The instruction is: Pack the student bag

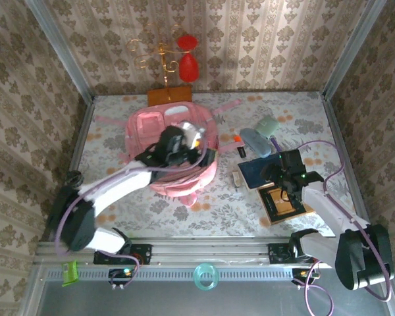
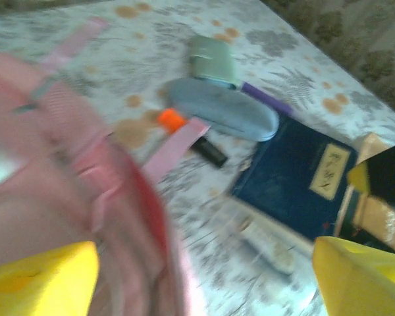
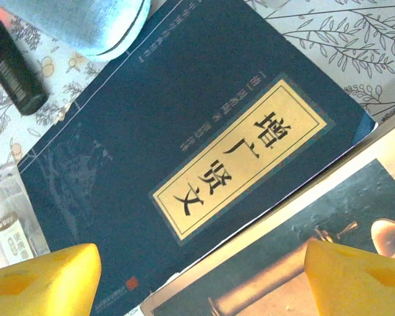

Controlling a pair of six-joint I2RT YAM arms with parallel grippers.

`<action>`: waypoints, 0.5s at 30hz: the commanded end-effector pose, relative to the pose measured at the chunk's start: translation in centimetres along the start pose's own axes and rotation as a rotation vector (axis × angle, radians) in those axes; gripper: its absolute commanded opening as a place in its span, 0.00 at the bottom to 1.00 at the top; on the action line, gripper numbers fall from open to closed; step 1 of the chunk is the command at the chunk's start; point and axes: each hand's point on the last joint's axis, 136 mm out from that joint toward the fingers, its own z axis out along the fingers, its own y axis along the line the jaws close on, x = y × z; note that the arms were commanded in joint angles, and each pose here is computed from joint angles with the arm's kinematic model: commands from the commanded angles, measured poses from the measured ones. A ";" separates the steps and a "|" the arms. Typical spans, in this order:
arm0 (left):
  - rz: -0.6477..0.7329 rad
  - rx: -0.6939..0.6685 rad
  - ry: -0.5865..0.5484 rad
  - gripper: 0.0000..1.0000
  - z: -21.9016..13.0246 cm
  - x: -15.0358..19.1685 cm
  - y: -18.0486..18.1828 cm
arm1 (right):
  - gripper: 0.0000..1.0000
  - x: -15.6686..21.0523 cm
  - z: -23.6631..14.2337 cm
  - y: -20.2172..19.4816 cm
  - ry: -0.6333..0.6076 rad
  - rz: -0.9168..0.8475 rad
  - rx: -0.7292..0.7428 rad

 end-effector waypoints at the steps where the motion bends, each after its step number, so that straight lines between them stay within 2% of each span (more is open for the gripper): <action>1: -0.004 0.134 0.135 0.77 4.2 1.7 -3.9 | 0.81 -0.3 1.0 0.9 0.018 0.045 -0.058; 5: 0.013 0.186 0.259 0.67 8.9 3.0 -5.8 | 0.77 -0.9 1.8 1.4 0.013 0.055 -0.073; 10: -0.014 0.192 0.375 0.62 13.0 5.2 -6.3 | 0.73 -0.5 2.5 0.4 0.015 0.077 -0.024; 15: -0.031 0.200 0.441 0.61 15.7 7.0 -6.6 | 0.72 -0.1 2.7 -0.6 0.006 0.094 0.014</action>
